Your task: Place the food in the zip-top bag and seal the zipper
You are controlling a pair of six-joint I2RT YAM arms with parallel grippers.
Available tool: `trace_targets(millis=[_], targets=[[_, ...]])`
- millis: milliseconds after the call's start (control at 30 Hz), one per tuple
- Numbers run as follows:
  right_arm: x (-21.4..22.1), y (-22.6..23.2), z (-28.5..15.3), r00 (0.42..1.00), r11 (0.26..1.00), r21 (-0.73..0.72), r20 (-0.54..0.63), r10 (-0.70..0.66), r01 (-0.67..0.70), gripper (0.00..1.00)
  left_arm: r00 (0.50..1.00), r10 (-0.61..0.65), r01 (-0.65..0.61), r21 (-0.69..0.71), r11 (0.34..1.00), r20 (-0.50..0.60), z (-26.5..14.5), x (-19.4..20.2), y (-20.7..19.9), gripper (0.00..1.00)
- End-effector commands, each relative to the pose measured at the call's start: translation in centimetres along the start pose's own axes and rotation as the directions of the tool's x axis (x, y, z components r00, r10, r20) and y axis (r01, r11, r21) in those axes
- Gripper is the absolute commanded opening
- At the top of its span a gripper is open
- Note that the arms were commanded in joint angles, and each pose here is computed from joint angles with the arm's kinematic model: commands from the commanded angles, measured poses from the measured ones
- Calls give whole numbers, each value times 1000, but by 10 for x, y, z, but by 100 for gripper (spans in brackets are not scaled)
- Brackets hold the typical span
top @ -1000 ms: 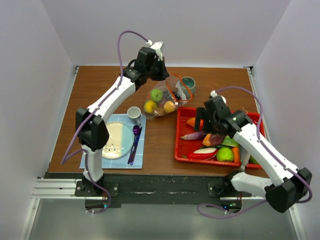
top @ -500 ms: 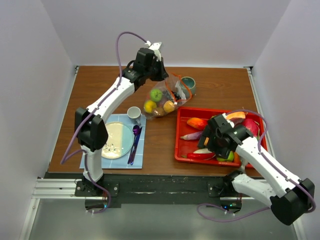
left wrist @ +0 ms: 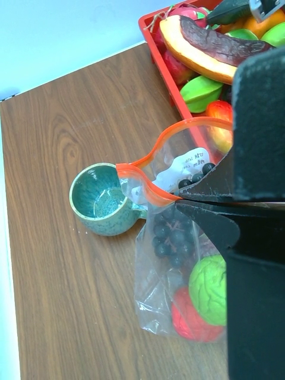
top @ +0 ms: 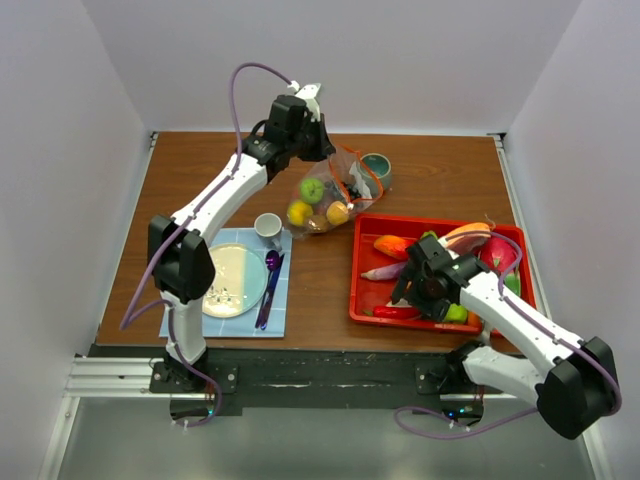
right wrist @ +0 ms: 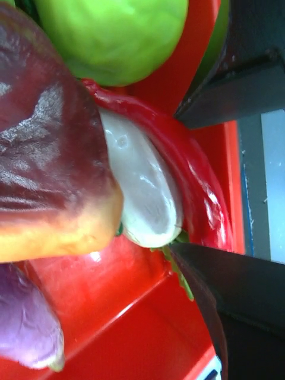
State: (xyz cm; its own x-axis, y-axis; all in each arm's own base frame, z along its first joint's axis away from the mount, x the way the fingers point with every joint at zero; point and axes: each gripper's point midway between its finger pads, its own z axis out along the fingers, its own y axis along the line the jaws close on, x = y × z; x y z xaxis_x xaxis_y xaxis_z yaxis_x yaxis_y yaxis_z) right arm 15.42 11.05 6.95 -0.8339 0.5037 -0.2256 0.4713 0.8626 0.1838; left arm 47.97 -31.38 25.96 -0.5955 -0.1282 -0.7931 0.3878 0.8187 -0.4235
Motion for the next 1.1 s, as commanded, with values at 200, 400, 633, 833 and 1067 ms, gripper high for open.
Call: trace_targets(millis=[200,400,633,833,1067], targets=[[-10,24,-7,1000,996,-83,23,14,-12,30,996,1,-5,46,999,94,-20,-33,-14,0],[-20,31,-23,999,995,-97,52,-18,23,14,996,1,-5,43,999,94,-19,-32,-13,0],[-40,46,-48,987,983,-158,141,-71,93,3,995,-2,-3,47,999,96,-19,-34,-15,0],[-85,79,-99,931,946,-247,345,-115,209,2,996,-4,0,46,999,91,-17,-35,-15,0],[-166,118,-185,765,931,-229,640,-75,283,2,997,-9,5,56,998,80,-16,-34,-17,0]])
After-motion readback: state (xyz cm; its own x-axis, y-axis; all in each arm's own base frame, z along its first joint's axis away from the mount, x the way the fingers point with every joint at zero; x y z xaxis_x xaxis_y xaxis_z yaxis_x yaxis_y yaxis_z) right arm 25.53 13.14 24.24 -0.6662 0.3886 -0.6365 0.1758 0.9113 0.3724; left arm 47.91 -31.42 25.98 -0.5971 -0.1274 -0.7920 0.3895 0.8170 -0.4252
